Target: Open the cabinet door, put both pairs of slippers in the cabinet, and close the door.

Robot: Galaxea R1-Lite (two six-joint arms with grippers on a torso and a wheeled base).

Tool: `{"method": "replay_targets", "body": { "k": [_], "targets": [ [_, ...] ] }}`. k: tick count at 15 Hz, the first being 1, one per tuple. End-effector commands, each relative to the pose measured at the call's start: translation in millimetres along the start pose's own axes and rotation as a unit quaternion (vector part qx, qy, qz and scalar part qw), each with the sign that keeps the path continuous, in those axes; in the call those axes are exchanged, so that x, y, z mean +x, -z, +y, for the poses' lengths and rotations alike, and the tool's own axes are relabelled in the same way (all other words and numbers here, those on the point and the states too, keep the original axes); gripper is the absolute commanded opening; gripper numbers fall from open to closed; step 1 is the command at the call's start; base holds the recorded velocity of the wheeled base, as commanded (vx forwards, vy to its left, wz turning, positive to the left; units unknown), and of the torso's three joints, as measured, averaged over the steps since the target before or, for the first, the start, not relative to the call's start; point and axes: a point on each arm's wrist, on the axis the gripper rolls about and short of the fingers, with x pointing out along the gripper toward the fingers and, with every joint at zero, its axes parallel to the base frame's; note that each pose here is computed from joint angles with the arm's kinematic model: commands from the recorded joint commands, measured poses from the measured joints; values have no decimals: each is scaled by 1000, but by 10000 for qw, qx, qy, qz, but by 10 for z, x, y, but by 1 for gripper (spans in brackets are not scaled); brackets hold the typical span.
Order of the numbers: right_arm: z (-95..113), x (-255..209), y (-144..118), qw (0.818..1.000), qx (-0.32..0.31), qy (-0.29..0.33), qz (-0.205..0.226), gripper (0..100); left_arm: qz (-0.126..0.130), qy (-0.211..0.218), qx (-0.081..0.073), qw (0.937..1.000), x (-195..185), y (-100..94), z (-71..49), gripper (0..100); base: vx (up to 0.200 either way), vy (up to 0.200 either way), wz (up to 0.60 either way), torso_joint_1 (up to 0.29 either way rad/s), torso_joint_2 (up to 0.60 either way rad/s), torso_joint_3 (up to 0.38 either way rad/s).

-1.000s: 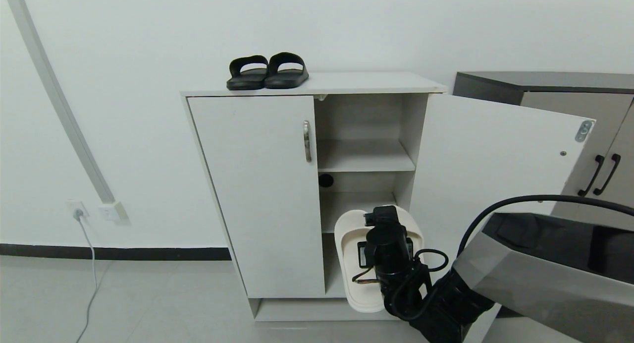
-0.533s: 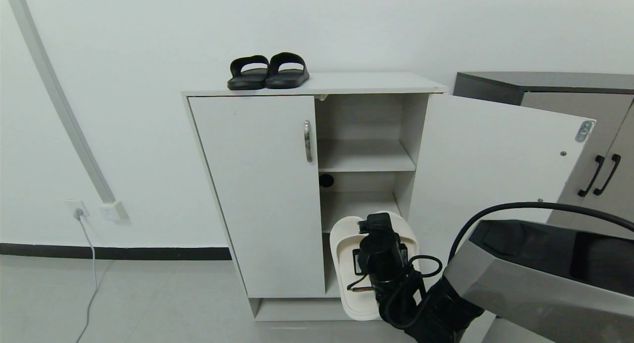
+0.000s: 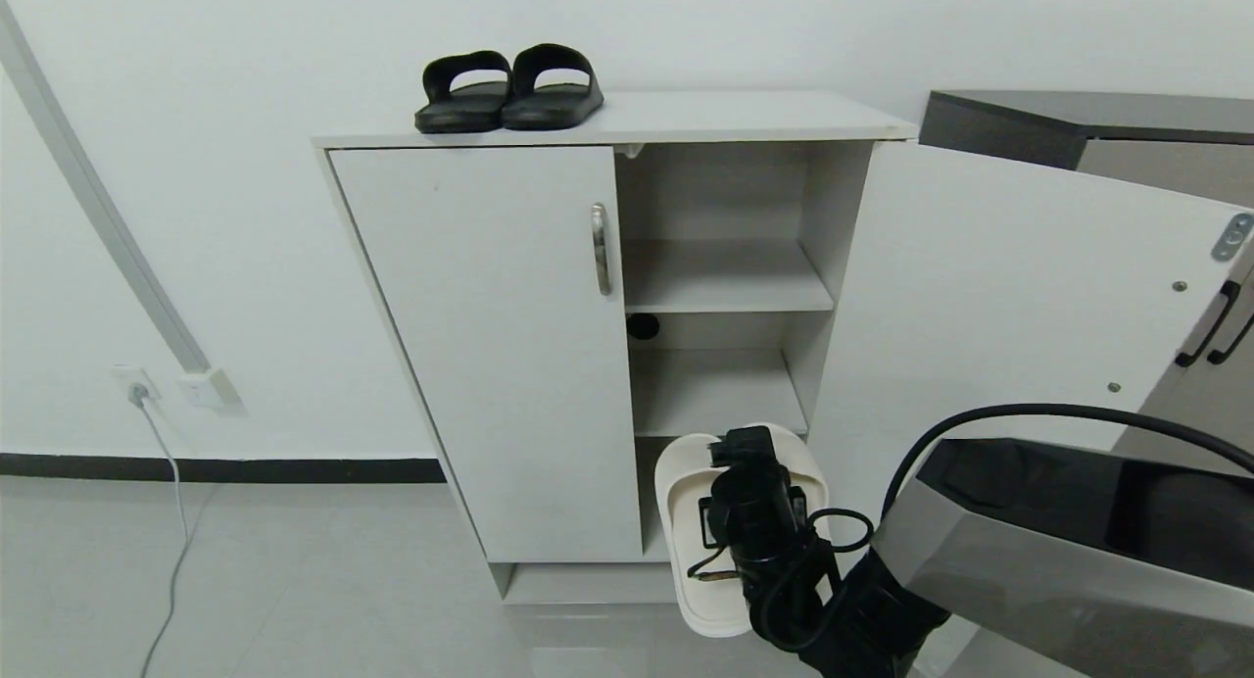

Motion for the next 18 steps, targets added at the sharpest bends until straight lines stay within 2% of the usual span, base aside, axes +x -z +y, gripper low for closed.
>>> {"method": "replay_targets", "body": {
  "k": [1, 7, 11, 14, 18],
  "targets": [
    [11, 5, 31, 10000, -25, -8, 23, 0, 9, -7, 3, 10000, 1, 0, 0, 0, 0, 0, 0, 2, 2, -193],
    [28, 48, 101, 10000, -56, -14, 73, 0, 8, 1, -4, 10000, 1, 0, 0, 0, 0, 0, 0, 2, 4, -200],
    [67, 106, 128, 10000, 25, -22, -5, 0, 9, -7, -4, 10000, 1, 0, 0, 0, 0, 0, 0, 2, 0, -49],
    [46, 149, 103, 9990, 276, -7, -359, 0, 8, -7, -12, 10000, 1, 0, 1, 0, 0, 0, 0, 0, 0, 0],
    [-12, 247, 118, 9930, 129, 56, -1175, 0, 8, 1, -12, 10000, 1, 0, 0, 0, 0, 0, 0, 0, 0, 0]
  ]
}}
